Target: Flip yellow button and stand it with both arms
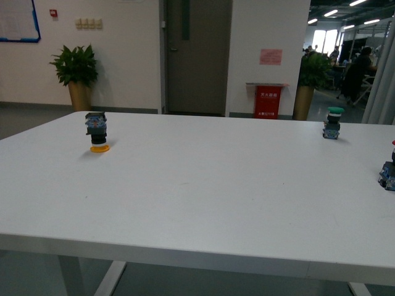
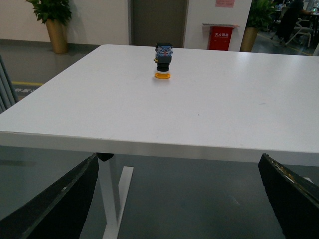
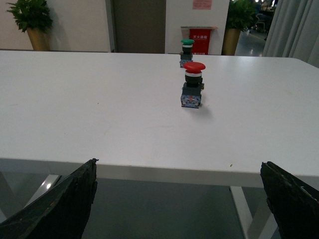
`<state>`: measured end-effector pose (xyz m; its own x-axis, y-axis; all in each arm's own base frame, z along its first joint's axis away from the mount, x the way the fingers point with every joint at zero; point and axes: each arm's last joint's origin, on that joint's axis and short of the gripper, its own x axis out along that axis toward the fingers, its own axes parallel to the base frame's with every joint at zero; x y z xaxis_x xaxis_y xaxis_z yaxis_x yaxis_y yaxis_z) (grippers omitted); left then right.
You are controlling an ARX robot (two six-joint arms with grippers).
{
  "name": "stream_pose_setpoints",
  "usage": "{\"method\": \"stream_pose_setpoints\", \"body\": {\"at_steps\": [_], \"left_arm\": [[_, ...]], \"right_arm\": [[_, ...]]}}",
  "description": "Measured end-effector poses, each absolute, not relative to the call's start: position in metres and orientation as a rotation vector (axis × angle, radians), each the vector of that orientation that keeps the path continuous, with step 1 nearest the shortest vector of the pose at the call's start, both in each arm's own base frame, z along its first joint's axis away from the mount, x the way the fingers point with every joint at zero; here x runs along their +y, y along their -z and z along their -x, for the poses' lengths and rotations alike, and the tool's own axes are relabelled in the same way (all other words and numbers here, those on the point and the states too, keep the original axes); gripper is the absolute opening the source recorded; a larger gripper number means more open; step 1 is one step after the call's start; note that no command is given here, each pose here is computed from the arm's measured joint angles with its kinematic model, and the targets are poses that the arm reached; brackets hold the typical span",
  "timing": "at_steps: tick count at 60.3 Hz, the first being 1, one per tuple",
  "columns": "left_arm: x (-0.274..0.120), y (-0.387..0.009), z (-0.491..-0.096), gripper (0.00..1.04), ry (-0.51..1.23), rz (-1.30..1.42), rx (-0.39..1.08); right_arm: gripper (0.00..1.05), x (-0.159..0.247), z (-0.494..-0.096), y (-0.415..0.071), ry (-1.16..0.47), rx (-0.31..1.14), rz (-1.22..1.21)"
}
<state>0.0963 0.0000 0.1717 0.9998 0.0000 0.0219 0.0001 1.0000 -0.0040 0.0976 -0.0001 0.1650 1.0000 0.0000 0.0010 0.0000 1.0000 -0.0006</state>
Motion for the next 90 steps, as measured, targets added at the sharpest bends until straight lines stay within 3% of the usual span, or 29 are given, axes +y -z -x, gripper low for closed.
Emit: {"method": "stream_pose_setpoints", "body": {"at_steps": [15,21,24,34,41,47,66,79,90], "left_arm": [[0.000,-0.172,-0.096,0.99,0.000,0.004,-0.022],[-0.002,-0.171,-0.098,0.99,-0.096,-0.098,0.258],[-0.001,-0.174,-0.099,0.99,-0.093,-0.118,0.315],[0.011,-0.211,-0.126,0.99,-0.136,-0.160,0.186],[0.024,-0.254,-0.172,0.99,-0.208,-0.193,0.056],[0.028,-0.277,-0.223,0.99,-0.214,-0.207,0.036],[0.005,-0.280,-0.391,0.99,-0.117,-0.147,0.257],[-0.014,-0.284,-0.458,0.99,-0.100,-0.051,0.328],[-0.032,-0.280,-0.492,0.99,-0.093,0.009,0.354]], "right_arm": [[0.98,0.000,-0.098,-0.165,0.000,-0.001,0.001],[0.98,0.000,-0.098,-0.165,0.000,-0.001,0.001],[0.98,0.000,-0.098,-0.165,0.000,-0.002,0.001],[0.98,0.000,-0.098,-0.165,0.000,-0.001,0.001],[0.98,0.000,-0.098,-0.165,0.001,-0.001,0.001],[0.98,0.000,-0.098,-0.165,0.001,-0.001,0.001],[0.98,0.000,-0.098,-0.165,0.001,-0.002,0.001],[0.98,0.000,-0.098,-0.165,0.001,-0.001,0.001],[0.98,0.000,-0.098,-0.165,0.001,-0.001,0.001]]}}
